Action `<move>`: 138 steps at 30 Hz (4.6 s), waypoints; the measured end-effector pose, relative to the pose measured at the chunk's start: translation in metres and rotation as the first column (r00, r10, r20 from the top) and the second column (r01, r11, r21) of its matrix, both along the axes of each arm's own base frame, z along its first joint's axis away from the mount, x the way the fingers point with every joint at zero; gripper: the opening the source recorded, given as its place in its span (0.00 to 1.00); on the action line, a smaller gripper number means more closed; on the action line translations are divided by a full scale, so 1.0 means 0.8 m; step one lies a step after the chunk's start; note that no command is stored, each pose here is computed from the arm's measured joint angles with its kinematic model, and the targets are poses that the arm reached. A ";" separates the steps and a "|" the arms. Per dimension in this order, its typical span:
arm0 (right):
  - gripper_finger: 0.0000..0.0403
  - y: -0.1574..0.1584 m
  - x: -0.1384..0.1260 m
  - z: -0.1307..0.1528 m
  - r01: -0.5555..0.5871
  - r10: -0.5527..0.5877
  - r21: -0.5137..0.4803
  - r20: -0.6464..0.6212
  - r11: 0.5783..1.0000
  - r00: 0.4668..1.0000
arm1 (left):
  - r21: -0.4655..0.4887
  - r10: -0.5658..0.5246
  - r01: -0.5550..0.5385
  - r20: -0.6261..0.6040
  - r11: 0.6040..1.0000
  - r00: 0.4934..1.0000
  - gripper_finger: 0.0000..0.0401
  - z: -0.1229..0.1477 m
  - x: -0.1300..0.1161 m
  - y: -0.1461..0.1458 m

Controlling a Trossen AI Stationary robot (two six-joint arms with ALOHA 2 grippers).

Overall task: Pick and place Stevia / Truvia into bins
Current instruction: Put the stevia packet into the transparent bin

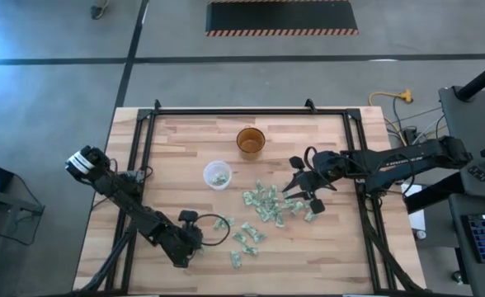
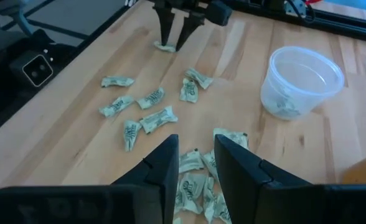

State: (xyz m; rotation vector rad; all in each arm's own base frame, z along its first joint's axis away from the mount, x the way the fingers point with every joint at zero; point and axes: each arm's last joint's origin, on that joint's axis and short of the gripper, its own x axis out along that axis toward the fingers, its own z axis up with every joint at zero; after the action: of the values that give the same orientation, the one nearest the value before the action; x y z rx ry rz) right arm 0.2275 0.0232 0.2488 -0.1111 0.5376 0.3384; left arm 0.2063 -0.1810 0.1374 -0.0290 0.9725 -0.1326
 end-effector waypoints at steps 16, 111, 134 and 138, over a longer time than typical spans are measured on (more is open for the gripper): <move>0.19 0.000 0.000 0.000 0.002 -0.002 -0.005 0.000 1.000 1.000 | 0.116 -0.021 0.009 0.107 0.993 0.994 0.02 0.017 0.001 0.007; 0.17 -0.016 -0.086 -0.163 0.521 -0.458 -0.024 -0.513 0.853 0.726 | 0.458 0.148 -0.309 0.354 0.833 0.923 0.44 0.103 0.029 0.141; 0.02 -0.017 -0.065 -0.134 0.443 -0.450 -0.113 -0.390 0.889 0.804 | 0.461 0.145 -0.306 0.352 0.833 0.925 0.44 0.102 0.029 0.141; 0.02 -0.018 -0.045 -0.113 0.399 -0.429 -0.171 -0.211 0.901 0.878 | 0.479 0.142 -0.292 0.325 0.828 0.935 0.44 0.100 0.026 0.142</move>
State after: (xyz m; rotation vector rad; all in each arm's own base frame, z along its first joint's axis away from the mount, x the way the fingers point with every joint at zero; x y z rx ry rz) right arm 0.1913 0.0088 0.1587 -0.0696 0.8099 -0.1059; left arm 0.2272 -0.0672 0.2172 0.3719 0.6897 0.3405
